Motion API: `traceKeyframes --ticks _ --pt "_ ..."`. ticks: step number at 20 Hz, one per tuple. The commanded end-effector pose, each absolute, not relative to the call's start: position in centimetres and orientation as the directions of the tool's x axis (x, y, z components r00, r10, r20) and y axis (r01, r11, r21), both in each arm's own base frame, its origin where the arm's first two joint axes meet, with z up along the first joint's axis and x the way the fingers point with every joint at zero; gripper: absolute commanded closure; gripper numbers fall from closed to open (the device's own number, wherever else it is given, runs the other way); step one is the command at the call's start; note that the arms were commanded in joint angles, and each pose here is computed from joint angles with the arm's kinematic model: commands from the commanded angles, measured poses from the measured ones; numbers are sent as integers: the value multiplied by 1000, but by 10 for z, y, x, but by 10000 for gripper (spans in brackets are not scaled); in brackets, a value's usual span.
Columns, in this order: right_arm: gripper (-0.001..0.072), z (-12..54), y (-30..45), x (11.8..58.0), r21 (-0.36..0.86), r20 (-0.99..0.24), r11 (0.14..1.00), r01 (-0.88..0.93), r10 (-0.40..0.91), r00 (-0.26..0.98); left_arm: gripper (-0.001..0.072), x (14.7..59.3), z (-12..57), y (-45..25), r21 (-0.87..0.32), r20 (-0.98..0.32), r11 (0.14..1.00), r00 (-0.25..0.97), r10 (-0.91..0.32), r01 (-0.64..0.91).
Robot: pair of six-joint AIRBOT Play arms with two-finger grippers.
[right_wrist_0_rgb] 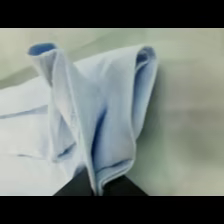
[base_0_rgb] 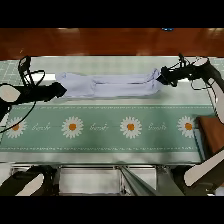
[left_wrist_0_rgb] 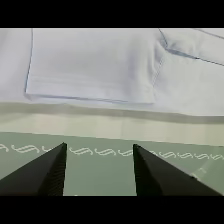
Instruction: Fold the shirts.
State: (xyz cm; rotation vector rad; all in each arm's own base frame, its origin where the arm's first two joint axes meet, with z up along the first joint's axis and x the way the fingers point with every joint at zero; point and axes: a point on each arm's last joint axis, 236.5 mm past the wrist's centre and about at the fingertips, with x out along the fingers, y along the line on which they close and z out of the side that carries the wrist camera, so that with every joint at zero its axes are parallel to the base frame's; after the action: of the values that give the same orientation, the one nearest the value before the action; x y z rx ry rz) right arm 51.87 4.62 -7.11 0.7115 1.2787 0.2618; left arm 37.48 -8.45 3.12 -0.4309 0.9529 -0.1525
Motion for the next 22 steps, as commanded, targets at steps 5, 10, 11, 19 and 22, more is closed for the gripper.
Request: traceKeyframes --ticks 5,10,11,19,22 --pt "687 39 17 462 470 -830 882 12 438 346 687 366 38 -142 -493 -718 869 545 -433 41" --pt "687 94 19 385 458 -798 889 -12 417 434 687 362 11 -240 -541 -710 826 440 -549 158" --pt "687 102 24 367 452 -791 892 -22 412 452 688 365 4 -262 -540 -721 821 402 -565 185" --pt "687 153 59 293 482 -693 872 -85 439 572 688 354 -42 -431 -558 -791 710 -16 -611 430" --pt "686 158 63 286 486 -688 869 -91 445 573 687 315 -55 -478 -621 -761 648 -142 -632 441"
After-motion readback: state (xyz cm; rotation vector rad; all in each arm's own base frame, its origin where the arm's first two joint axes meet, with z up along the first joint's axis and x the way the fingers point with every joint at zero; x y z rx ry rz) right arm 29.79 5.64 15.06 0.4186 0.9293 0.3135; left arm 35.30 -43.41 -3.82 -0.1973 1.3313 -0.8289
